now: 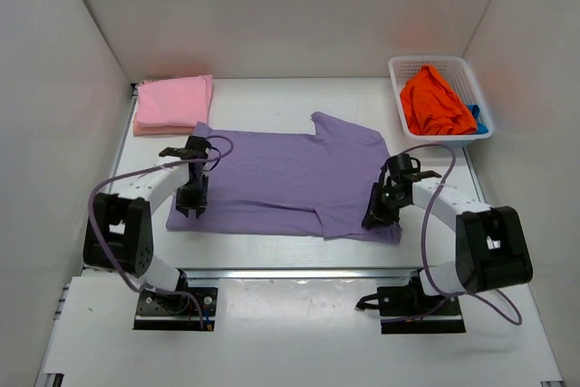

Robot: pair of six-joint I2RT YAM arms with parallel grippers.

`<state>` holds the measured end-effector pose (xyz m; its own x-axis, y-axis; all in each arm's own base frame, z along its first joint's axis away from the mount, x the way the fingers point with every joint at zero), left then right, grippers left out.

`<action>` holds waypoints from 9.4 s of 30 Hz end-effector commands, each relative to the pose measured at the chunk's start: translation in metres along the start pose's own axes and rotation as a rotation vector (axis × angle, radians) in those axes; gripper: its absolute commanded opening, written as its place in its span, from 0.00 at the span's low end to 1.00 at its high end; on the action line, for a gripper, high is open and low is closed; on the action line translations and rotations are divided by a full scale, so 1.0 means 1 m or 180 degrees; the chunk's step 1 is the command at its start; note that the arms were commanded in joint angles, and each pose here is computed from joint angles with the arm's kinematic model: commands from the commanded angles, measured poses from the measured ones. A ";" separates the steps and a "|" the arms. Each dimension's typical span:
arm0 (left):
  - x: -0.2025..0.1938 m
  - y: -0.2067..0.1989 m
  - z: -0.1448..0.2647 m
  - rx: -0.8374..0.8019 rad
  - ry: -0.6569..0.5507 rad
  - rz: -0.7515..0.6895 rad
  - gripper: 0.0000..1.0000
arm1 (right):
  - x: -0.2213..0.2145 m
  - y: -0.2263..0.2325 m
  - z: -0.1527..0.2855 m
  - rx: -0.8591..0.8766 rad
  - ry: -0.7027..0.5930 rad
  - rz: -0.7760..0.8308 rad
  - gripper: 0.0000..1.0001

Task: Fold and stack the t-shirts
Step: Fold the flattened tshirt in 1/3 of the way, then grap the side of the flattened tshirt furthest away from the robot with both arms, then fold the other side of the tshirt into a rectangle

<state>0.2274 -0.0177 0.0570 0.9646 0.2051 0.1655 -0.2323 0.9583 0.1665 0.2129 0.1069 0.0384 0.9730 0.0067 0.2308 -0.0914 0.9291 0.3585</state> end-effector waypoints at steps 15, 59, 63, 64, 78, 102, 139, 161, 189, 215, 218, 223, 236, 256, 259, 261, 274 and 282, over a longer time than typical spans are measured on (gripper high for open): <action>0.143 -0.004 0.075 -0.0604 -0.1287 0.0760 0.54 | 0.100 0.050 0.085 0.0182 -0.1054 0.0630 0.16; 0.223 -0.034 0.008 -0.1074 -0.1566 0.0889 0.00 | 0.235 0.036 0.043 0.0233 -0.1606 0.0798 0.23; 0.203 -0.026 0.008 -0.0995 -0.1393 0.0909 0.00 | 0.274 0.017 0.033 0.0033 -0.1658 0.0710 0.27; 0.202 -0.021 0.010 -0.0932 -0.1401 0.0928 0.00 | 0.285 0.014 0.037 -0.0041 -0.1709 0.0740 0.28; 0.184 -0.028 0.023 -0.1104 -0.1500 0.0821 0.00 | 0.352 -0.033 -0.035 -0.0796 -0.1181 0.1259 0.52; 0.176 -0.033 0.015 -0.1137 -0.1447 0.0833 0.03 | 0.333 -0.031 -0.026 0.0531 -0.1186 0.0868 0.47; 0.196 -0.032 0.032 -0.1193 -0.1532 0.0932 0.00 | 0.321 -0.010 0.007 0.0532 -0.1030 0.1197 0.00; 0.158 0.006 -0.009 -0.1007 -0.1009 0.1378 0.00 | 0.177 0.004 0.060 0.0402 -0.0947 0.1191 0.00; 0.095 0.016 0.026 -0.1205 -0.1559 0.1543 0.53 | 0.084 0.004 0.059 0.0514 -0.0934 0.1066 0.00; 0.107 0.035 0.005 -0.0958 -0.1394 0.2129 0.57 | 0.043 -0.001 0.030 0.0561 -0.0696 0.1005 0.00; 0.108 0.033 0.009 -0.1082 -0.1384 0.2203 0.56 | 0.040 0.000 0.027 0.0579 -0.0667 0.0998 0.00; 0.118 0.029 0.020 -0.1196 -0.1497 0.2177 0.57 | 0.041 0.002 0.025 0.0610 -0.0685 0.1025 0.00; 0.136 -0.009 0.005 -0.1736 -0.1082 0.1927 0.46 | 0.042 0.001 0.025 0.0612 -0.0710 0.1008 0.00; 0.213 0.002 0.064 -0.2085 -0.1879 0.1696 0.00 | 0.061 0.014 0.036 0.0719 -0.0968 0.1035 0.00; 0.227 -0.005 0.069 -0.2218 -0.1967 0.1618 0.00 | 0.069 0.017 0.040 0.0752 -0.1009 0.1035 0.00; 0.231 -0.007 0.070 -0.2294 -0.1971 0.1568 0.00 | 0.072 0.018 0.042 0.0723 -0.1035 0.1076 0.00; 0.178 0.011 0.049 -0.1996 -0.2230 0.1353 0.05 | 0.073 0.012 0.040 0.0696 -0.1038 0.1082 0.00; 0.143 0.028 0.050 -0.1638 -0.2357 0.1367 0.16 | 0.063 0.016 0.035 0.0721 -0.0990 0.1084 0.00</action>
<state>0.3621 0.0183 0.1145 0.5211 0.5817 0.6246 -0.2966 0.8096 -0.5066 0.2608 0.1049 0.0813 0.8156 0.1459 0.5599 -0.4290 0.8018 0.4160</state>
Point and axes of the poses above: each gripper's point midway between its finger pads, its own z axis back along the fingers, its own y axis along the line the jaws close on, x = y × z, the point moved 2 cm from there along z, back along the fingers, and after that the axes turned 14 degrees about z, right-handed, at the moved point
